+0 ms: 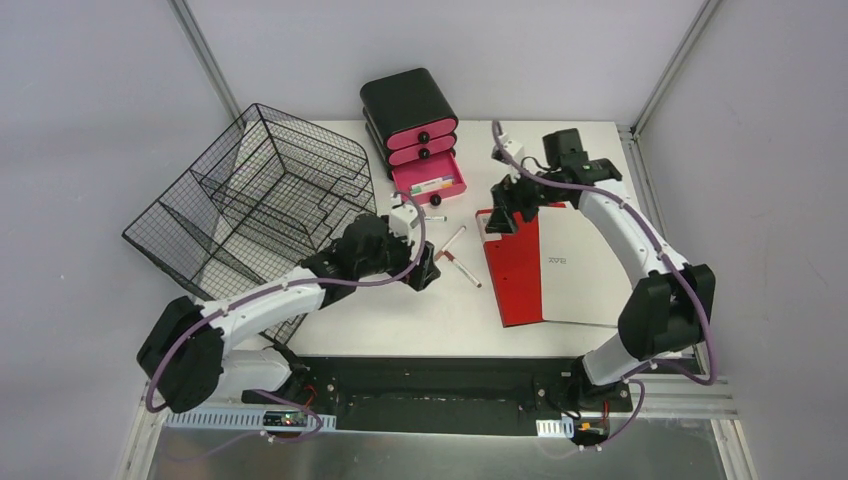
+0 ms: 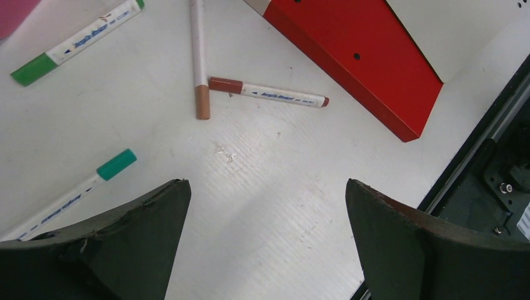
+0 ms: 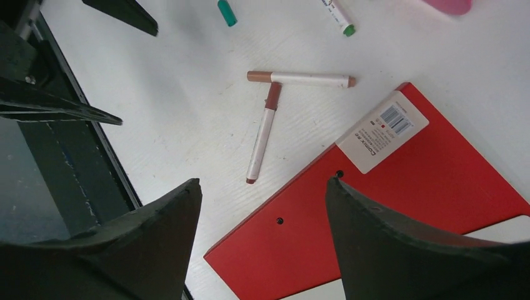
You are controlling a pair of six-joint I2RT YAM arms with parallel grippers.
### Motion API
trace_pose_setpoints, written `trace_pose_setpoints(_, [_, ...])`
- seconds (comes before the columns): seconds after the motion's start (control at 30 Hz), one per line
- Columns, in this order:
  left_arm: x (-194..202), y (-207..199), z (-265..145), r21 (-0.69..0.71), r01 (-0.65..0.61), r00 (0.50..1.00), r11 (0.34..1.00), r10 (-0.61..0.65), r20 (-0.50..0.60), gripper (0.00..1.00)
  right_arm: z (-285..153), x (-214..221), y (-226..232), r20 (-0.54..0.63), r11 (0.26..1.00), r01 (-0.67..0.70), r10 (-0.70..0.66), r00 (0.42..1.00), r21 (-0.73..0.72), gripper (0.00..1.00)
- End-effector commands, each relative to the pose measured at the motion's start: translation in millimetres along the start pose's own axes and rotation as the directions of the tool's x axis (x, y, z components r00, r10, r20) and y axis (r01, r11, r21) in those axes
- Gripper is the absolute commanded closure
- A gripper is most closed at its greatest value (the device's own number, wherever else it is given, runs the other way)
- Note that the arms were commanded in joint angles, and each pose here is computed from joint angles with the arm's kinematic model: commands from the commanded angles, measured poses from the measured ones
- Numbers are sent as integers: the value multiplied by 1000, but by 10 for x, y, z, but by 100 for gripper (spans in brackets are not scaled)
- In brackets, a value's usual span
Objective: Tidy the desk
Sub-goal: Pick up the stationery from the center of the board.
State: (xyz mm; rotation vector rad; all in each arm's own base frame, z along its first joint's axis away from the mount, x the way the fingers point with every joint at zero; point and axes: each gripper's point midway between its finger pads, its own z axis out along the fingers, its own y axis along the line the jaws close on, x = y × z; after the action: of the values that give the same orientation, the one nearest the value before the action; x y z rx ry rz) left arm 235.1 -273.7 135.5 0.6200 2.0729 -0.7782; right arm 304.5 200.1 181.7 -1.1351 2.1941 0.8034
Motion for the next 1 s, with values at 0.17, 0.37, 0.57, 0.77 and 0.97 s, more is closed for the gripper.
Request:
trace_pose_setpoints(0.17, [-387, -227, 500, 117, 20, 1000, 993, -20, -2, 1, -363, -182, 33, 206, 985, -68, 100, 973, -160, 25])
trace_pose_setpoints(0.37, [-299, -62, 852, 24, 65, 988, 998, -61, -140, 1, -365, -156, 33, 176, 972, -113, 150, 973, -205, 25])
trace_pose_setpoints(0.57, [-161, 149, 1142, -94, 55, 968, 994, -76, -238, 4, -368, -135, 29, 148, 962, -142, 180, 973, -235, 25])
trace_pose_setpoints(0.77, [-121, 315, 1350, -197, -19, 956, 980, -40, -291, 8, -421, -115, -37, 157, 963, -154, 191, 969, -221, 25])
trace_pose_setpoints(0.97, [-54, 407, 1538, -282, -140, 933, 949, 31, -359, 16, -437, -100, -82, 160, 959, -173, 212, 964, -224, 24])
